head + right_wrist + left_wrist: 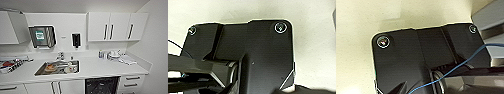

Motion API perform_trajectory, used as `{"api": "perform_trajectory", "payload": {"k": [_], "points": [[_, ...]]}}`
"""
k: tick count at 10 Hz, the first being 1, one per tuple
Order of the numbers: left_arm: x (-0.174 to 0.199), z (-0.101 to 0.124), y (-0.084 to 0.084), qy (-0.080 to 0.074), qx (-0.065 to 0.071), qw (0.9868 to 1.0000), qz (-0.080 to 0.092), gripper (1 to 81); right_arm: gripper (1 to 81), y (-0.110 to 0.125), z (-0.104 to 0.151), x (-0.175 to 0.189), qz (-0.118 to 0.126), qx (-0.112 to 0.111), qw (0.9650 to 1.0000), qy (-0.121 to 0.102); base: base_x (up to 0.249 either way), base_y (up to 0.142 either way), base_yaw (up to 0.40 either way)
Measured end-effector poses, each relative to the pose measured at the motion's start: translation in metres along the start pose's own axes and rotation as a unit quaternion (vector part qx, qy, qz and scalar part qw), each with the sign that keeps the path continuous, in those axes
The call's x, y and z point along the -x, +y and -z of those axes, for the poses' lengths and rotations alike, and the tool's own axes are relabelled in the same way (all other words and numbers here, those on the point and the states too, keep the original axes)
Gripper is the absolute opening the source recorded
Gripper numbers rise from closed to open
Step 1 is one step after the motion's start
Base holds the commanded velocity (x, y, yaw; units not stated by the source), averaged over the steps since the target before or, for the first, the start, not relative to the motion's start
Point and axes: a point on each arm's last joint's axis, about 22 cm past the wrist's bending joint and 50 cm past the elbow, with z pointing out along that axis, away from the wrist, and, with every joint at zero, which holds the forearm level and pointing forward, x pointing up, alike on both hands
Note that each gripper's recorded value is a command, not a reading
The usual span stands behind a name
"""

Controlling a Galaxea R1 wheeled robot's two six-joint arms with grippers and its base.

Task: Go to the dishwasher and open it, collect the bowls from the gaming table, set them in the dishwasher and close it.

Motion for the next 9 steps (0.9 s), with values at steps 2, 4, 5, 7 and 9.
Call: {"api": "perform_trajectory", "payload": {"k": [2,4,5,7,9], "points": [[0.007,0.0,0.004,-0.004,0.002,1.0,0.001,81.1,81.1,0.001,0.001,0.006,0.0,0.001,1.0,-0.004,0.0,0.0,0.0],[0.003,-0.001,0.008,-0.001,0.005,1.0,0.001,81.1,81.1,0.001,0.001,0.002,0.0,0.001,1.0,-0.001,0.0,0.0,0.0],[0.003,-0.003,0.014,-0.001,0.008,1.0,0.001,81.1,81.1,0.001,0.001,0.002,0.0,0.001,1.0,-0.001,0.0,0.0,0.0],[0.002,-0.005,0.021,-0.001,0.012,0.9999,0.002,81.1,81.1,0.001,0.001,0.003,-0.001,0.001,1.0,-0.002,0.0,0.0,0.0],[0.003,-0.004,0.019,-0.001,0.011,0.9999,0.002,81.1,81.1,0.001,0.001,0.003,-0.001,0.0,1.0,-0.001,0.0,0.0,0.0]]}}
